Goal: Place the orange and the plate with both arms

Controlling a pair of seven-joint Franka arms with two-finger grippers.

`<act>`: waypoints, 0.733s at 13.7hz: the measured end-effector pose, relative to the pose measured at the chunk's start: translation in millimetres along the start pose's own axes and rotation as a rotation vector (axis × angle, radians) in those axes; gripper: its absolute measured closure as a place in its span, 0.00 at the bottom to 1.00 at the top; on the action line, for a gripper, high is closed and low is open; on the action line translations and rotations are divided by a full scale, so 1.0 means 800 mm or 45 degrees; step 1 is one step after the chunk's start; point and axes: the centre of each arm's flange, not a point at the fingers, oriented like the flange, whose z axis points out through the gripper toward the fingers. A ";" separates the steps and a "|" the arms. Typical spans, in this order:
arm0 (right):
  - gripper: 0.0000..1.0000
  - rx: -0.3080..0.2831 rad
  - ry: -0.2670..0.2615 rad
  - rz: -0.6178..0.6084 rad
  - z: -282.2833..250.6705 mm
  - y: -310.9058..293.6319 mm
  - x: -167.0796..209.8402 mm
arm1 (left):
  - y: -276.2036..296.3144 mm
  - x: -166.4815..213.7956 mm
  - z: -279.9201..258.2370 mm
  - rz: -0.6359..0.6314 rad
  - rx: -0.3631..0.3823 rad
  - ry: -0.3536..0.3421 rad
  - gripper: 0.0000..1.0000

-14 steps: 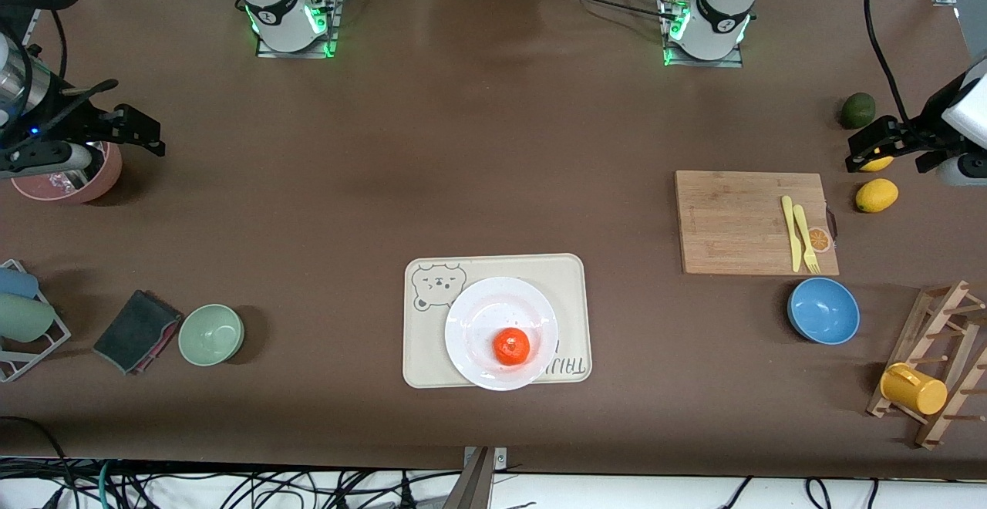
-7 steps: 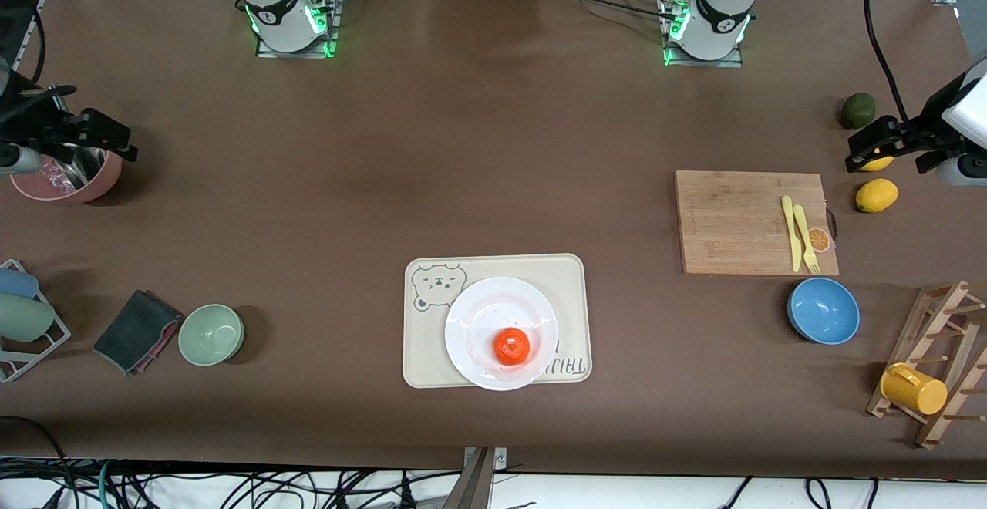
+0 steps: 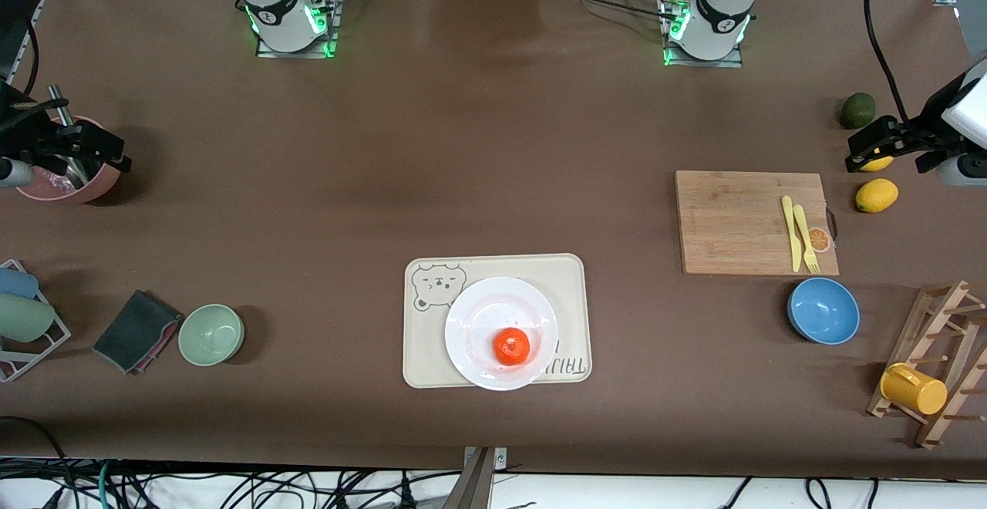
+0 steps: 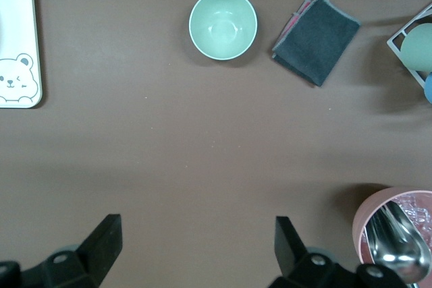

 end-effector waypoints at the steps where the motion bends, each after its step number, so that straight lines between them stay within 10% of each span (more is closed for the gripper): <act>1: 0.00 0.000 -0.002 -0.008 0.001 -0.005 0.001 | 0.000 0.000 0.000 0.000 0.000 0.000 0.00; 10: 0.00 0.000 -0.005 -0.017 0.003 -0.010 0.003 | 0.000 0.000 0.000 0.000 0.000 0.000 0.00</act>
